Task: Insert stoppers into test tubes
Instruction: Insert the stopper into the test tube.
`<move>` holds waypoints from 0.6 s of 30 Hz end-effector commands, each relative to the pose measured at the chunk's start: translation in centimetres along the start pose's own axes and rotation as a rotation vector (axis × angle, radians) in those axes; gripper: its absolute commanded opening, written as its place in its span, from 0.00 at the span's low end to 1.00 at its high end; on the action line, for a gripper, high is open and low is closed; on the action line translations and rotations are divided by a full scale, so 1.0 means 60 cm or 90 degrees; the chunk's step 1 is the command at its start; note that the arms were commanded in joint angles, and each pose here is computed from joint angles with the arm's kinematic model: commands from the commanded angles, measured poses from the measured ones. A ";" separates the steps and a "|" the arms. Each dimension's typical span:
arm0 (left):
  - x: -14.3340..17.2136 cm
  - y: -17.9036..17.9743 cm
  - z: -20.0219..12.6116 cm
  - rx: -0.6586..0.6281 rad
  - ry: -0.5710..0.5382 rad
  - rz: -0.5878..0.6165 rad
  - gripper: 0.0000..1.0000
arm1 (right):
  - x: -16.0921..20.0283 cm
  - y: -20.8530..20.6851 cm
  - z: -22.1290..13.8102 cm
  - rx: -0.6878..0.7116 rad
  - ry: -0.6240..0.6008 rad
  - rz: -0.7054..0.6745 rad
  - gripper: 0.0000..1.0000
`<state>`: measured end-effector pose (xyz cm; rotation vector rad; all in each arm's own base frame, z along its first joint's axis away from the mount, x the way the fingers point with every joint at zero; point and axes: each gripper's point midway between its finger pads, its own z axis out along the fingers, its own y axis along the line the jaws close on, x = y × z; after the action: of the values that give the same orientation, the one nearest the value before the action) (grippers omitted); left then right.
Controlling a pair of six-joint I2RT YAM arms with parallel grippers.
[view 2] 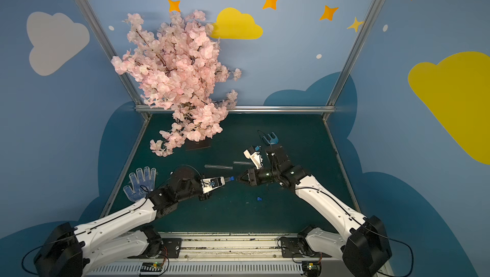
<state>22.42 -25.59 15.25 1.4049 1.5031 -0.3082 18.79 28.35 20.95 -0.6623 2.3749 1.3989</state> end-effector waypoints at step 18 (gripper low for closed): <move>-0.035 -0.009 -0.015 0.022 -0.065 0.014 0.02 | -0.025 0.024 0.009 -0.030 -0.001 -0.012 0.20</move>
<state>21.50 -26.15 16.39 1.4144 1.4430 -0.3662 19.16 29.11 21.13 -0.6609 2.3803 1.4264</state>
